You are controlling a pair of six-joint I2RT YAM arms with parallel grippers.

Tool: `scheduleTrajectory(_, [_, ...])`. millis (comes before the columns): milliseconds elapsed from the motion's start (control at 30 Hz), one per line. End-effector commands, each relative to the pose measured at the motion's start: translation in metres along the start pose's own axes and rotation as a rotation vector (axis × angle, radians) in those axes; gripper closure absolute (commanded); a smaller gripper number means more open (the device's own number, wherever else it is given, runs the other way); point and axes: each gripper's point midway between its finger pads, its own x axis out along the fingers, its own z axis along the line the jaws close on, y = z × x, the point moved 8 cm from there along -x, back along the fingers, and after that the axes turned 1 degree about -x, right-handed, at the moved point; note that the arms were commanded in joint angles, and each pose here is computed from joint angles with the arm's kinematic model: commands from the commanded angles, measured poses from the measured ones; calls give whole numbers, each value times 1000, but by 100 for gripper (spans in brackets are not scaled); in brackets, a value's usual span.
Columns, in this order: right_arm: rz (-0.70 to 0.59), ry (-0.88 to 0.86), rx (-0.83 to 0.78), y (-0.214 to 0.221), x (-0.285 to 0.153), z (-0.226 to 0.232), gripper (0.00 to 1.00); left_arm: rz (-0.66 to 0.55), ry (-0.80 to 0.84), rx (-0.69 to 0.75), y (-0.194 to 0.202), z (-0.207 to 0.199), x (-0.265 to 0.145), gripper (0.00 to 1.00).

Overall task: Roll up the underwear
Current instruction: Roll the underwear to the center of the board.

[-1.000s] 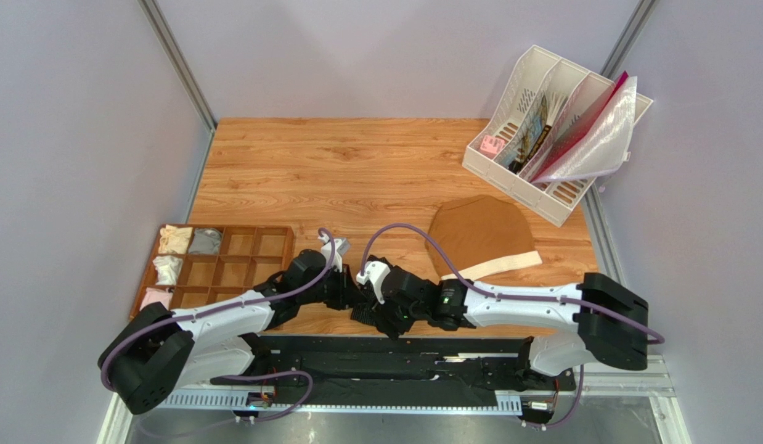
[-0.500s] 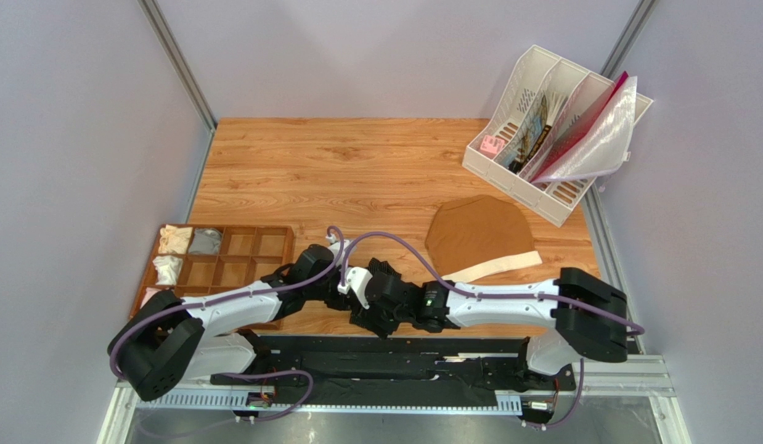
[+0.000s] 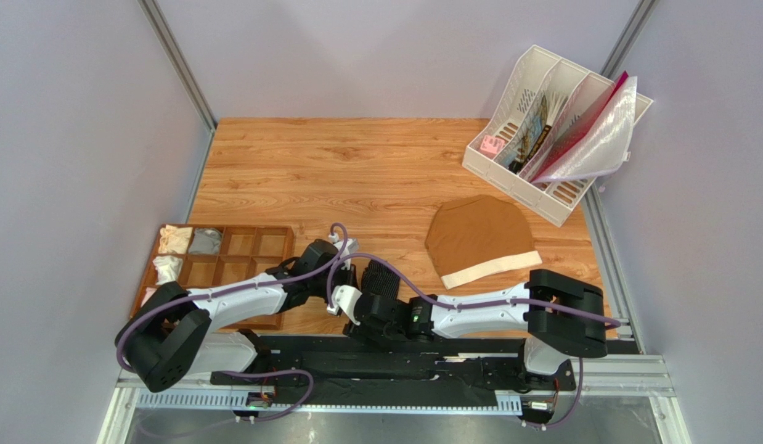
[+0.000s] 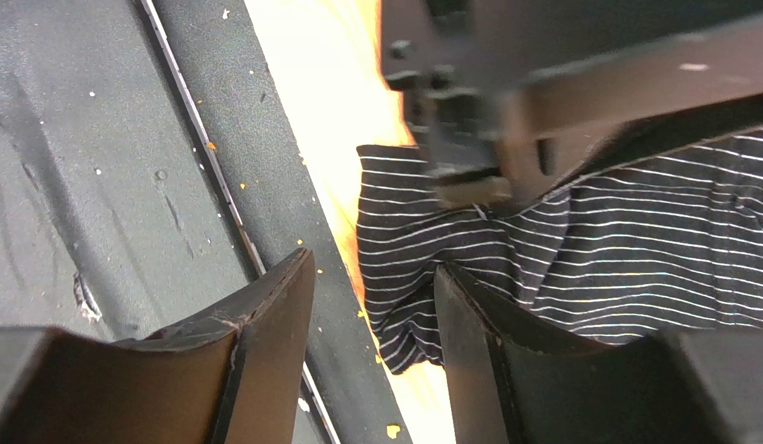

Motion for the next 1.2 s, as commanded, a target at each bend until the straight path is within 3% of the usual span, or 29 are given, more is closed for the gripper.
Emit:
scheduleTrajectory(0, [63, 33, -1, 19, 12, 11, 46, 95, 45, -47, 16, -3, -4, 92])
scheduleTrajectory(400, [111, 142, -5, 40, 16, 33, 47, 132, 63, -67, 32, 2, -11, 93])
scheduleTrajectory(667, [94, 261, 3, 40, 15, 24, 50, 142, 73, -66, 35, 1, -13, 94])
scheduleTrajectory(800, [114, 302, -7, 48, 21, 20, 73, 146, 81, -61, 33, 0, -12, 94])
scheduleTrajectory(833, [122, 310, -11, 50, 23, 20, 82, 143, 87, -58, 32, -2, -12, 94])
scheduleTrajectory(967, [123, 282, -7, 51, 23, 22, 99, 136, 97, -44, 28, -5, -13, 91])
scheduleTrajectory(1000, [122, 271, -5, 51, 22, 23, 100, 129, 100, -40, 27, -6, -15, 90])
scheduleTrajectory(1067, [108, 227, 5, 46, 18, 26, 100, 116, 98, -36, 24, -8, -16, 77])
scheduleTrajectory(1100, [105, 210, 10, 44, 17, 27, 100, 106, 91, -34, 21, -10, -19, 68])
scheduleTrajectory(1133, [107, 196, 16, 42, 14, 28, 100, 93, 76, -31, 20, -10, -21, 54])
scheduleTrajectory(1167, [94, 159, 36, 36, 9, 29, 100, 85, 66, -28, 18, -11, -22, 48])
